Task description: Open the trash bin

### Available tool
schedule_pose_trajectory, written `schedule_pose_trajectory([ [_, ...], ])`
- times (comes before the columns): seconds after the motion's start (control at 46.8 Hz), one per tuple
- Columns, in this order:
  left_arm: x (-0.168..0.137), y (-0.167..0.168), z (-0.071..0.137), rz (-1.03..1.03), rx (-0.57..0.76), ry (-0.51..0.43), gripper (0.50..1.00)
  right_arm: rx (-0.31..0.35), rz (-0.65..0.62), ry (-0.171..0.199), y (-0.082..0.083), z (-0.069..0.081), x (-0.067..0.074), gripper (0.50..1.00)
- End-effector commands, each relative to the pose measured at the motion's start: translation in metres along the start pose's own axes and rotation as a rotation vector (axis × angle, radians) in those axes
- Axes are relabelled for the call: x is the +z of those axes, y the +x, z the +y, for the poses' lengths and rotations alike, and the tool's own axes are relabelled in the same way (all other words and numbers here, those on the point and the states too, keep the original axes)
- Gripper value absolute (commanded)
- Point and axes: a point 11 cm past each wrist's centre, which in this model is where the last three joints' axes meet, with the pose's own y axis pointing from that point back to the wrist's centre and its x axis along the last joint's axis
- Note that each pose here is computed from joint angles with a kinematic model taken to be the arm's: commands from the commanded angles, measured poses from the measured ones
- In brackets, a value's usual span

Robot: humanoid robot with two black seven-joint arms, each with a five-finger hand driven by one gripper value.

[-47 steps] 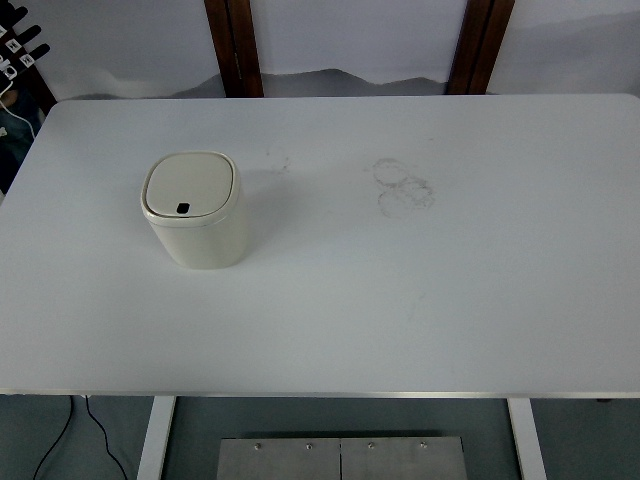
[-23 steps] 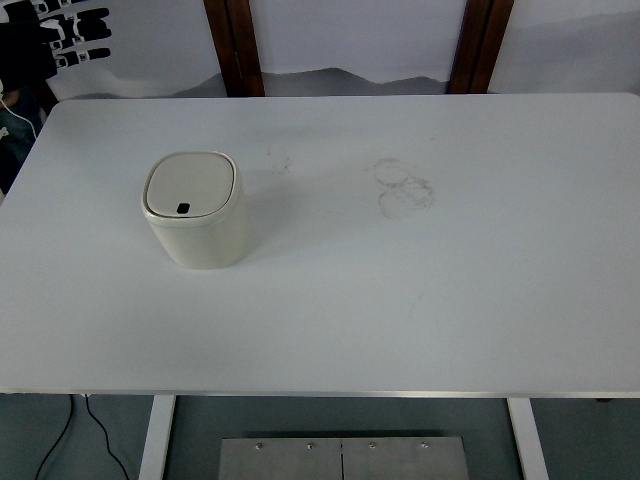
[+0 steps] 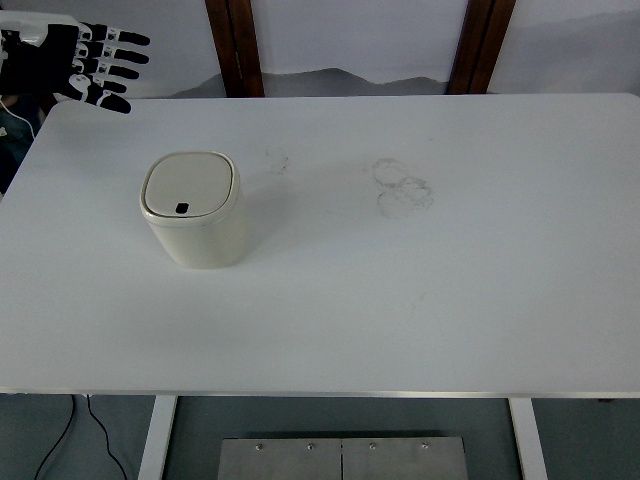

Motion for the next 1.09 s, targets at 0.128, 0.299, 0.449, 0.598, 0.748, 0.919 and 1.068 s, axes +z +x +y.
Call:
schedule_pose_trajectory([
  [0.128, -0.005, -0.007, -0.001, -0.129, -0.054, 0.085, 1.000, 0.001, 0.000, 0.001, 0.000, 0.000, -0.001, 0.995],
  [0.299, -0.008, -0.007, -0.005, -0.194, -0.050, 0.124, 1.000, 0.001, 0.000, 0.003, 0.000, 0.000, -0.002, 0.995],
  [0.449, -0.003, -0.021, -0.021, -0.216, -0.095, 0.127, 1.000, 0.001, 0.001, 0.004, 0.001, 0.000, -0.003, 0.995],
  [0.598, 0.000, -0.032, -0.033, -0.233, -0.130, 0.129, 1.000, 0.001, 0.001, 0.004, 0.001, 0.000, -0.003, 0.995],
  [0.748, 0.001, -0.044, -0.039, -0.245, -0.166, 0.130, 1.000, 0.001, 0.001, 0.004, 0.001, 0.000, -0.003, 0.995],
  [0.919, -0.012, -0.063, -0.040, -0.252, -0.229, 0.161, 1.000, 0.001, 0.002, 0.004, 0.001, 0.000, -0.003, 0.995],
  [1.068, -0.022, -0.067, -0.041, -0.249, -0.245, 0.186, 1.000, 0.002, 0.004, 0.006, 0.001, 0.000, -0.004, 0.995],
])
